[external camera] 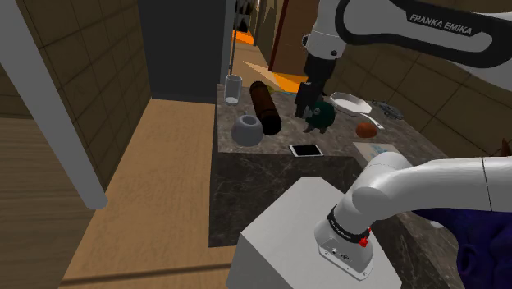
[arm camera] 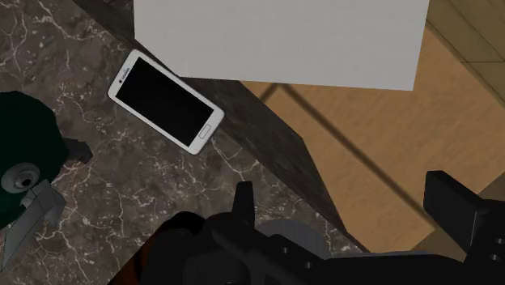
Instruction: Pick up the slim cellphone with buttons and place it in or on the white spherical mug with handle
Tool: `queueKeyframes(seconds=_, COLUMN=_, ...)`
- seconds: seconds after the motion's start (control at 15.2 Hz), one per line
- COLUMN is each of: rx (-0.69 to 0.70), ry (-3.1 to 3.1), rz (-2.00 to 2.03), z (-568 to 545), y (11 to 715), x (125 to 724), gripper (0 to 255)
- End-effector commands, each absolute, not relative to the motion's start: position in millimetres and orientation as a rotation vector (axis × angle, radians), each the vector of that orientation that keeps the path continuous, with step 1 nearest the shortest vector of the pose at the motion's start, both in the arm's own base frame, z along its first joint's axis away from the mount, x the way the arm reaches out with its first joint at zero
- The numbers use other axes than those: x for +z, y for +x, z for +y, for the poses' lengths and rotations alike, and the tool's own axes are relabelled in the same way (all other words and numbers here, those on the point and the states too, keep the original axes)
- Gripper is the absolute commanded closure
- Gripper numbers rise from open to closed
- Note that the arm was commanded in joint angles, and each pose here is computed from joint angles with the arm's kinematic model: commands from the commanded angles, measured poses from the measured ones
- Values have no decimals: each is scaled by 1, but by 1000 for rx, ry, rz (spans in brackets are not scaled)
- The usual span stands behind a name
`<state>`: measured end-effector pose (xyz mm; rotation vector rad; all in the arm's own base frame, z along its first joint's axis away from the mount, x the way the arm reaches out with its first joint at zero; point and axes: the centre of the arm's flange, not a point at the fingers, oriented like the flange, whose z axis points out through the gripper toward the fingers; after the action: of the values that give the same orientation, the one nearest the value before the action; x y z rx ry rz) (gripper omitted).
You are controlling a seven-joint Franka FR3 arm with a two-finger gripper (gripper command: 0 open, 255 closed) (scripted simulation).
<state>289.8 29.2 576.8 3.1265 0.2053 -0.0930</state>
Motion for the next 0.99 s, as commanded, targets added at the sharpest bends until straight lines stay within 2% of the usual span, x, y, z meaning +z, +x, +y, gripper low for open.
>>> queueKeyframes(seconds=0.0, rx=-93, ry=3126, rz=205, z=29, y=290, x=577, gripper=0)
queueKeyframes(seconds=0.46, rx=-101, ry=2644, rz=88, z=124, y=291, x=470, gripper=0)
queueKeyframes(seconds=0.92, rx=-104, ry=2159, rz=-8, z=157, y=297, x=330, gripper=0)
